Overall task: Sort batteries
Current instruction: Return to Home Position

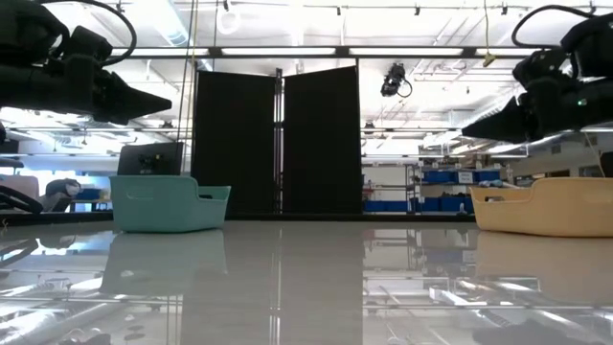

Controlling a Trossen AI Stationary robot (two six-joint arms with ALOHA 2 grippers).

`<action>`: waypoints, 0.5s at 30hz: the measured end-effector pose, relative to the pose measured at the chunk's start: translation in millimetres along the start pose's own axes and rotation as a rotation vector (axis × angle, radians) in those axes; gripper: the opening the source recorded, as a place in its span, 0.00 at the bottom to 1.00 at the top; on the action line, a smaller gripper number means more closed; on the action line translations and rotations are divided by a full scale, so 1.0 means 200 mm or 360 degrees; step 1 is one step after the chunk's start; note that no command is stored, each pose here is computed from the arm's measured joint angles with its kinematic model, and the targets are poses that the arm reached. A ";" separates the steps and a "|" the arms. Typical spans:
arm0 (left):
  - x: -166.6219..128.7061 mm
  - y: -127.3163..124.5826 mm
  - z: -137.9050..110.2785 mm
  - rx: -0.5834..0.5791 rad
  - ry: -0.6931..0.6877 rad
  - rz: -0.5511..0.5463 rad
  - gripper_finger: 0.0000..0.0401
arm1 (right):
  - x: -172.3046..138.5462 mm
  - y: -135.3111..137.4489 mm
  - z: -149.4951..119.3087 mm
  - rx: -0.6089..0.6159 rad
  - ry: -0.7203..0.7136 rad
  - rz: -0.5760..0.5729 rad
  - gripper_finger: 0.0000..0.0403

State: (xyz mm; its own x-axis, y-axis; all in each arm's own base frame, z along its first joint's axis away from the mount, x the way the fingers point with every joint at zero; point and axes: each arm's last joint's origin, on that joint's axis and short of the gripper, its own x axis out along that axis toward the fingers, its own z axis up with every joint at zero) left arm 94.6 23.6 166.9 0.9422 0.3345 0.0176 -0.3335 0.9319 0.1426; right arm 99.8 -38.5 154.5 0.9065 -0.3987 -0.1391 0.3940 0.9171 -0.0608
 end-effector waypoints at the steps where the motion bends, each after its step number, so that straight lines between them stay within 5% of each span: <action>1: 0.00 0.00 0.00 0.0000 0.0000 0.0000 0.06 | 0.00 0.00 0.00 0.0001 0.0006 -0.0002 0.06; 15: 0.00 0.01 0.05 -0.0025 -0.0170 0.0023 0.06 | 0.00 0.00 0.00 -0.0017 0.0009 -0.0001 0.06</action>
State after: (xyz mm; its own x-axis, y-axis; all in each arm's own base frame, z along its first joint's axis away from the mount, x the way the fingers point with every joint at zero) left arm 93.9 23.4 177.3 0.9350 0.3318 0.1252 -0.3467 0.9295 0.1262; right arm 100.0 -38.8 154.0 0.9054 -0.3993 -0.1444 0.3929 0.9168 -0.0716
